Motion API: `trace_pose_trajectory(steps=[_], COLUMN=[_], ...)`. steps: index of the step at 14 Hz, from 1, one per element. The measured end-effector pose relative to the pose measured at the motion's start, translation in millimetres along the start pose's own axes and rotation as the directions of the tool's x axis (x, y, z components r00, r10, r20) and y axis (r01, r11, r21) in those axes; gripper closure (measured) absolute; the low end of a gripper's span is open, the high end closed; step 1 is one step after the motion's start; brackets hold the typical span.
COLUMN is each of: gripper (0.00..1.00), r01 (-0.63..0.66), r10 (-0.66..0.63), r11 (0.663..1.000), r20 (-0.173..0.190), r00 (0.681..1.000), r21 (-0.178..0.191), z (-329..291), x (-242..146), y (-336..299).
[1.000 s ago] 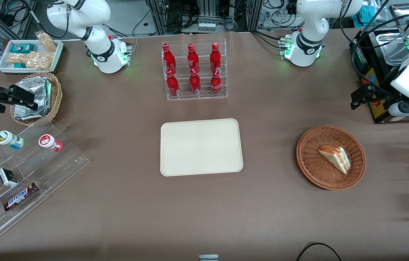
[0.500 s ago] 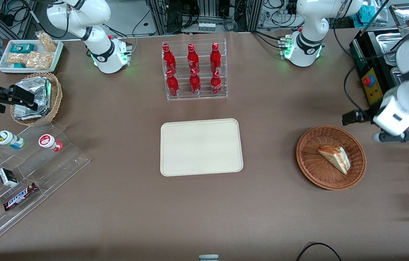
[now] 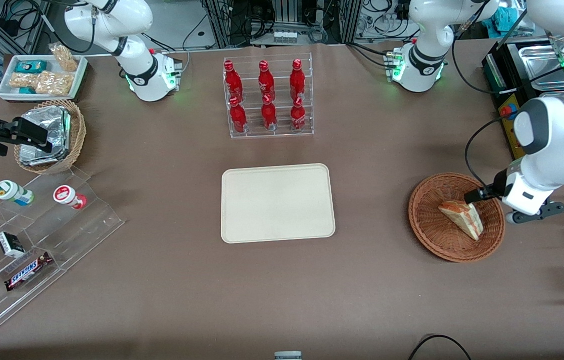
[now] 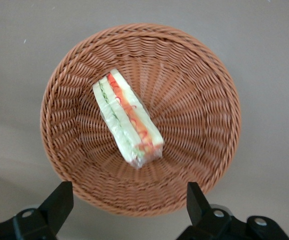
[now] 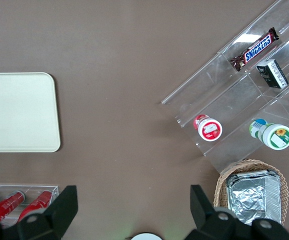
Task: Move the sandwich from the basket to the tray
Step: 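Lower the open left gripper onto the wrapped sandwich in the basket, then close the left gripper on the sandwich and lift it from the basket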
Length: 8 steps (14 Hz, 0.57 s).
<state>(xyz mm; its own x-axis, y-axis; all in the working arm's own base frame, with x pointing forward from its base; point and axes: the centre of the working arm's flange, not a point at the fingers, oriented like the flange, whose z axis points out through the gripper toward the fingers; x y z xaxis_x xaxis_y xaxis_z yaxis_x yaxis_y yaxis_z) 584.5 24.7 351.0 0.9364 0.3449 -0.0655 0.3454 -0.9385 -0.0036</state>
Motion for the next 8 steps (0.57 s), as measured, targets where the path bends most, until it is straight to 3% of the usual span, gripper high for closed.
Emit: trace_pose_trajectory(steps=[2, 4, 8], gripper=[0.0, 0.0, 0.0], r01=[0.172, 0.322, 0.396], r10=[-0.172, -0.323, -0.396], r11=[0.985, 0.946, 0.918], r20=[-0.019, -0.035, 0.006], r00=[0.985, 0.946, 0.918], r21=[-0.01, -0.025, 0.008], z=[15.3, 33.9, 79.4], x=[6.7, 13.7, 16.0], y=[2.6, 5.1, 5.1])
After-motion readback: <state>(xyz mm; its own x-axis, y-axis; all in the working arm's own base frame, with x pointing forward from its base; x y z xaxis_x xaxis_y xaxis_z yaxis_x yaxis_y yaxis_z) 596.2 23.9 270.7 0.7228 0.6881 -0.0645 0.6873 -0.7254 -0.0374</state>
